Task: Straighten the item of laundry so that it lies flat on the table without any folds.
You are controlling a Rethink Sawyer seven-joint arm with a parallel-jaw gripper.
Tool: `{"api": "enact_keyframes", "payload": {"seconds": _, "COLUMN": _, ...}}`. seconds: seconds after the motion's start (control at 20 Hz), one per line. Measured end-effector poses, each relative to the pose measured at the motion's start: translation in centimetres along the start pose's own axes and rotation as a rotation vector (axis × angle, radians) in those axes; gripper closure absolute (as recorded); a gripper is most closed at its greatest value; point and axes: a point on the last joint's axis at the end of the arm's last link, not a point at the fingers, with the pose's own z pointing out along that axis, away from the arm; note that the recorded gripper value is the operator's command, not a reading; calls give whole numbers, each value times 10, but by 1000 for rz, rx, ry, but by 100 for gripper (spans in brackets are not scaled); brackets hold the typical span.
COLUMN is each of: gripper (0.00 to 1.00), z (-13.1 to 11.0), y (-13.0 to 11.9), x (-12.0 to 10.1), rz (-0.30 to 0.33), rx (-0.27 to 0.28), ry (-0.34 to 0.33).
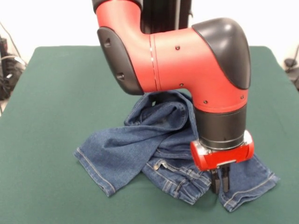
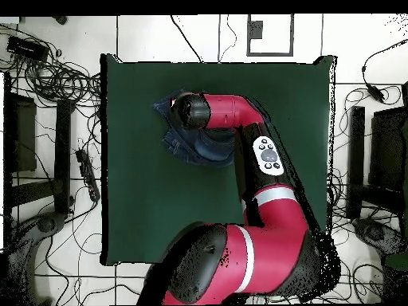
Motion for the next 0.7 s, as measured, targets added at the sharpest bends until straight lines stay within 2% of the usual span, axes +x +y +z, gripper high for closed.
{"api": "enact_keyframes", "payload": {"seconds": 0.3, "gripper": 100, "z": -5, "y": -2, "x": 9, "rz": 14, "rx": -24, "ry": 19}}
{"api": "enact_keyframes", "payload": {"seconds": 0.7, "gripper": 100, "z": -25, "y": 1, "x": 44, "rz": 23, "rx": -83, "ry": 138}}
